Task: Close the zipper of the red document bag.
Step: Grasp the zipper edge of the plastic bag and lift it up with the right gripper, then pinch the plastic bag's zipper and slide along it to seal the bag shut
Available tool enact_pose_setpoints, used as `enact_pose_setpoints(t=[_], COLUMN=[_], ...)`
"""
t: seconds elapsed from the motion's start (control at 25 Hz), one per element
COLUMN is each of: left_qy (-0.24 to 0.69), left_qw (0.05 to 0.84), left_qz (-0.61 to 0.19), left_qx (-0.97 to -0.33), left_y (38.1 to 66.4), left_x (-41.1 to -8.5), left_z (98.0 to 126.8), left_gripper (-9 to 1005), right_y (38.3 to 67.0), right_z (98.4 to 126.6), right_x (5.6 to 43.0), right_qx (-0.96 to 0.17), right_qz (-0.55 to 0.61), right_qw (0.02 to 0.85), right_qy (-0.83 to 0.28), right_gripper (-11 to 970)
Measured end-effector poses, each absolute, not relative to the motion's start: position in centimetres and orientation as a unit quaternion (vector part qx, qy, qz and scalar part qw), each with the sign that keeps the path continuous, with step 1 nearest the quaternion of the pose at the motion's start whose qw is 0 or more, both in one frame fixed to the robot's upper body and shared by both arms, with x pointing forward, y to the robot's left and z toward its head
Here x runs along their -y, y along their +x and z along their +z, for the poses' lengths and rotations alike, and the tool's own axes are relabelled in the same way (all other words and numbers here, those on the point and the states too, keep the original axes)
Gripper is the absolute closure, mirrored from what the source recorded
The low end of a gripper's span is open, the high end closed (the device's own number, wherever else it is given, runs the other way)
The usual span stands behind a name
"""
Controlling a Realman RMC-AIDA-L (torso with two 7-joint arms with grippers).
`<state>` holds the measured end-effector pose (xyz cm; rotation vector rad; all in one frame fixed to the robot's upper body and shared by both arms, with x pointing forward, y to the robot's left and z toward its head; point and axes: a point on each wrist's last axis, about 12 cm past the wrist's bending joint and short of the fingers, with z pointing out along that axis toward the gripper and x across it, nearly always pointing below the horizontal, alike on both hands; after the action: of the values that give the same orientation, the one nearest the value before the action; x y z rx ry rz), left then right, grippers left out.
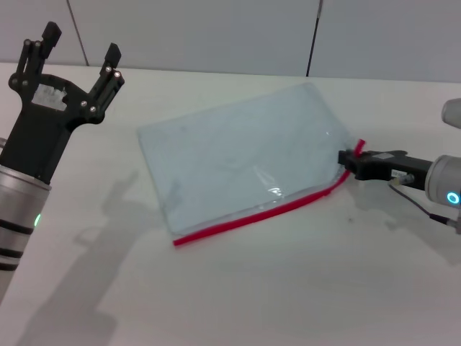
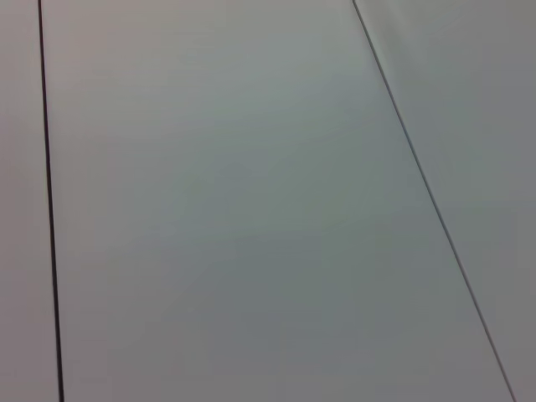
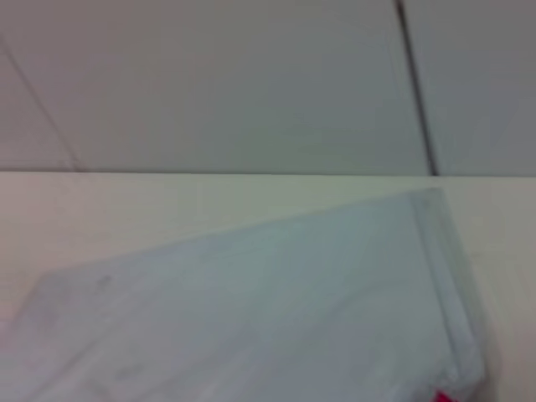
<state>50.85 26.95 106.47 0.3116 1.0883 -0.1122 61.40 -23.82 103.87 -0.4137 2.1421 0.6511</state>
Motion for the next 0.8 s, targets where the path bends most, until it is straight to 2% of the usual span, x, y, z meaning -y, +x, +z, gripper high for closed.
enact_pose_setpoints(t=[0.36,0.44,0.8], left_qy=[0.157,0.161,0.219], left_qw=[0.839,0.839,0.822], left_qz=[-0.059,-0.062,-0.100], left_qx=[-0.517,-0.517,-0.516], left_y=[50.8,50.8,51.1], left_x=[-26.7,-26.6,-25.0], left_z=[106.4,106.3,106.2], left_gripper=[158,159,162], right_y=[60.9,60.9,61.4], right_z=[105.4,105.5,107.9], right_x=[22.2,22.0,19.9], right_qx=[-0.811,-0.809,-0.757], right_qz=[0.330,0.334,0.402], right_qw=[0.437,0.438,0.468], right_qy=[-0.206,-0.207,-0.214], right_gripper=[841,946,946])
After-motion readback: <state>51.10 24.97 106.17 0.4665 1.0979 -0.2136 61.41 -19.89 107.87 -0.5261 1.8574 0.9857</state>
